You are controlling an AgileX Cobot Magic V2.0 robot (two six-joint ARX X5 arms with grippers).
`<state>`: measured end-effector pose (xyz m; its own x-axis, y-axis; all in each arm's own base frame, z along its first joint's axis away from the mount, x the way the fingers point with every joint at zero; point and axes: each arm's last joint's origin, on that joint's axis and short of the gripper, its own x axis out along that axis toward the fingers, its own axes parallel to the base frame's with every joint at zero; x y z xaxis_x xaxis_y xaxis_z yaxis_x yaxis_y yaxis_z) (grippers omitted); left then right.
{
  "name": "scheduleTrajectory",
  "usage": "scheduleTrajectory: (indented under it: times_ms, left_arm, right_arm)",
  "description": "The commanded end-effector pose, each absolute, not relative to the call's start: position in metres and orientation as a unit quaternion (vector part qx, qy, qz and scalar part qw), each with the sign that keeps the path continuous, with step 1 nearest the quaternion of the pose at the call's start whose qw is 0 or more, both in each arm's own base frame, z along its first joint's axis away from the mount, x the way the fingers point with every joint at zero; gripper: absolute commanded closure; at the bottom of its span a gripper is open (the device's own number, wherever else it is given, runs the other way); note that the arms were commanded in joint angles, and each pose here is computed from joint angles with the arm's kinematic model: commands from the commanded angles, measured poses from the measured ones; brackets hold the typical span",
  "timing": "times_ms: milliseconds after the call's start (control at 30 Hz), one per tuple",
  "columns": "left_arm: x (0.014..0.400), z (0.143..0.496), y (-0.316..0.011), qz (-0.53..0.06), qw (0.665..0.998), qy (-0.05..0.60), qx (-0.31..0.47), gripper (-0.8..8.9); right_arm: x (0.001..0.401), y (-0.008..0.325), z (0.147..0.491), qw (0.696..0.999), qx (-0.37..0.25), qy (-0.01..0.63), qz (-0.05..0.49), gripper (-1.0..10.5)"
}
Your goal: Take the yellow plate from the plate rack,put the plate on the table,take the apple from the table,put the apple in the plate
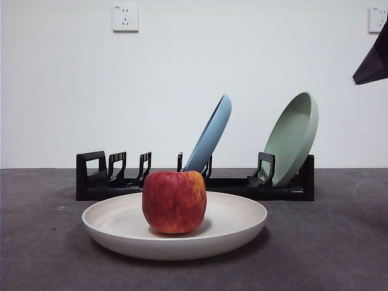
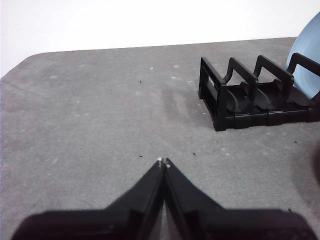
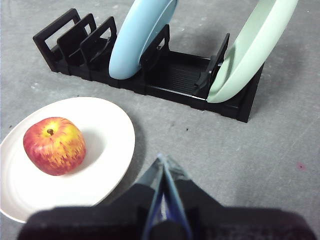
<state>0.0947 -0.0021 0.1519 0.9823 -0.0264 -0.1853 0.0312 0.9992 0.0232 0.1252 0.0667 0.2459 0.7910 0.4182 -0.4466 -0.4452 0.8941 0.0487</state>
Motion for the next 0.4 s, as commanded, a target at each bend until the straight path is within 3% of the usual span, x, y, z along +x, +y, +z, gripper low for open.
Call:
scheduleTrajectory:
  times_ms: [33, 100, 267, 400]
  left_arm:
    - [0.095, 0.148, -0.002, -0.011, 0.995, 0.097, 0.008, 8.16]
    - [0.095, 0.148, -0.002, -0.011, 0.995, 0.097, 0.008, 8.16]
    - [0.095, 0.148, -0.002, -0.011, 0.995, 0.097, 0.008, 8.16]
    - [0.095, 0.148, -0.002, -0.011, 0.995, 0.097, 0.008, 8.16]
  right_arm:
    - [0.126, 0.067, 0.245, 0.947, -0.026, 0.229, 0.225, 9.6]
    - [0.124, 0.065, 0.246, 0.947, -0.025, 0.227, 0.224, 9.6]
    - [0.105, 0.035, 0.258, 0.976, -0.019, 0.155, 0.150, 9.6]
    - [0.094, 0.017, 0.244, 0.986, 0.002, 0.097, 0.134, 9.6]
